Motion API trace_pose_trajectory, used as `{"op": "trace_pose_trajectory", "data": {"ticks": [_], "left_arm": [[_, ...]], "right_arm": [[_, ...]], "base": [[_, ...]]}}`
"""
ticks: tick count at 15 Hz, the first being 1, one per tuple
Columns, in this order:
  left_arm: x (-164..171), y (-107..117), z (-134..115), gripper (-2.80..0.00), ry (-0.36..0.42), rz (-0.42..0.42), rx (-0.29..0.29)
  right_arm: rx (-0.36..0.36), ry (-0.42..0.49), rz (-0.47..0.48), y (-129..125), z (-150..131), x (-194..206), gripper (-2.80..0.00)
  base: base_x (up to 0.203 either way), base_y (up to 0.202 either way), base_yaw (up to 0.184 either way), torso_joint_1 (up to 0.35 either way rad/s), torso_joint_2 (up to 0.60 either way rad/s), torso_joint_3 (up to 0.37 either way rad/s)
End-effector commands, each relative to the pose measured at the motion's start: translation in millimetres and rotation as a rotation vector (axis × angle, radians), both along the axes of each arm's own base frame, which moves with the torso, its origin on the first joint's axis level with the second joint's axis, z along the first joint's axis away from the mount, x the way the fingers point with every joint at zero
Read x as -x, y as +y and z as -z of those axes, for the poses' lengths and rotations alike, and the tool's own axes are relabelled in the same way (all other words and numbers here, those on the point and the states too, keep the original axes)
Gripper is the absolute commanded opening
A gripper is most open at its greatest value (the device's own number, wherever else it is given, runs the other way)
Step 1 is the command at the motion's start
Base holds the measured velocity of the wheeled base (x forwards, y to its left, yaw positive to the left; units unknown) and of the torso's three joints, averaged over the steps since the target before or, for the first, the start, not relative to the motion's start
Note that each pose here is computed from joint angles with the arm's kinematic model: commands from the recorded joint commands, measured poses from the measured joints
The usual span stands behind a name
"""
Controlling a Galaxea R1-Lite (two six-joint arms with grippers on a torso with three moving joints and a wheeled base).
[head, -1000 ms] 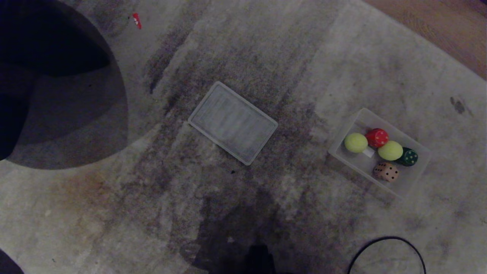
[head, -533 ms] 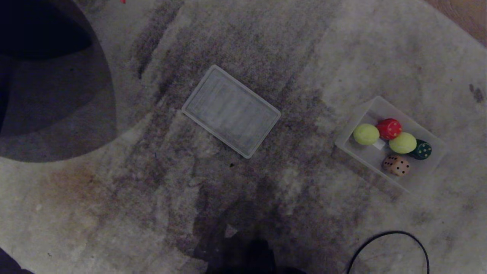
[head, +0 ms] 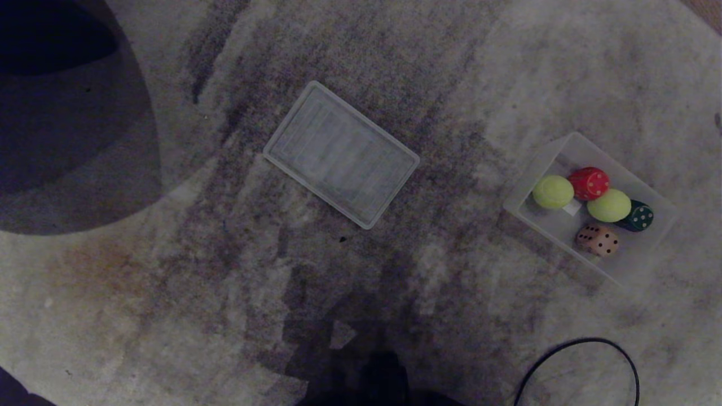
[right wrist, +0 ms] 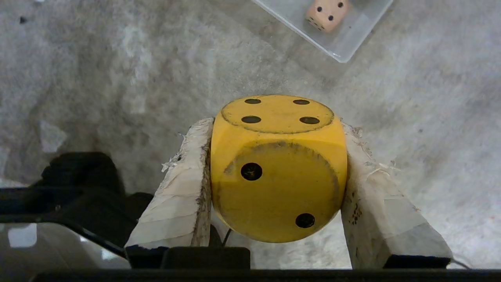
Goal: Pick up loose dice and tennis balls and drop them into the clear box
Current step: Put the toys in the box
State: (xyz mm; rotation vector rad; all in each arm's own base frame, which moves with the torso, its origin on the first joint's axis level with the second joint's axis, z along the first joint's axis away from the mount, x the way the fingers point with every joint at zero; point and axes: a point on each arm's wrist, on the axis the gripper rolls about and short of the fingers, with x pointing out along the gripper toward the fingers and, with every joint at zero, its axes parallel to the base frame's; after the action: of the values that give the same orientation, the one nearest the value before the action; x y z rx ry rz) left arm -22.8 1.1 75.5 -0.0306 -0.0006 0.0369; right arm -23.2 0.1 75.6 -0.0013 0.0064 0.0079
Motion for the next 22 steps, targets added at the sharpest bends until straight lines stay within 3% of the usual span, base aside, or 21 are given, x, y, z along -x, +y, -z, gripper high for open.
{"op": "trace_pose_trajectory", "data": {"ticks": [1, 4, 6, 9, 12, 16, 18, 22], "left_arm": [[-0.2, 0.0, 0.4, -2.80, 0.003, -0.001, 0.003], [-0.2, 0.0, 0.4, -2.80, 0.003, -0.001, 0.003], [-0.2, 0.0, 0.4, -2.80, 0.003, -0.001, 0.003], [-0.2, 0.0, 0.4, -2.80, 0.003, -0.001, 0.003], [-0.2, 0.0, 0.4, -2.80, 0.003, -0.001, 0.003], [-0.2, 0.0, 0.4, -2.80, 0.003, -0.001, 0.003], [-0.2, 0.0, 0.4, -2.80, 0.003, -0.001, 0.003], [-0.2, 0.0, 0.4, -2.80, 0.003, -0.001, 0.003]], "right_arm": [[0.003, 0.001, -0.003, 0.1, 0.1, 0.0, -2.80], [0.000, 0.007, -0.002, 0.0, -13.2, 1.1, -2.80], [-0.021, 0.091, 0.000, 0.0, -39.9, -8.7, -2.80], [-0.057, 0.233, 0.013, -0.1, -76.6, -52.5, -2.80], [-0.081, 0.275, 0.043, -1.2, -92.6, -114.7, -2.80], [-0.179, 0.270, 0.121, -3.2, -87.9, -205.3, -2.80], [-0.242, 0.191, 0.147, -3.6, -87.4, -246.3, -2.80], [-0.288, 0.130, 0.155, -1.5, -68.5, -290.5, -2.80]], "base": [[0.000, 0.000, 0.000, 0.000, 0.00, 0.000], [0.000, 0.000, 0.000, 0.000, 0.00, 0.000], [0.000, 0.000, 0.000, 0.000, 0.00, 0.000], [0.000, 0.000, 0.000, 0.000, 0.00, 0.000], [0.000, 0.000, 0.000, 0.000, 0.00, 0.000], [0.000, 0.000, 0.000, 0.000, 0.00, 0.000], [0.000, 0.000, 0.000, 0.000, 0.00, 0.000], [0.000, 0.000, 0.000, 0.000, 0.00, 0.000]]}}
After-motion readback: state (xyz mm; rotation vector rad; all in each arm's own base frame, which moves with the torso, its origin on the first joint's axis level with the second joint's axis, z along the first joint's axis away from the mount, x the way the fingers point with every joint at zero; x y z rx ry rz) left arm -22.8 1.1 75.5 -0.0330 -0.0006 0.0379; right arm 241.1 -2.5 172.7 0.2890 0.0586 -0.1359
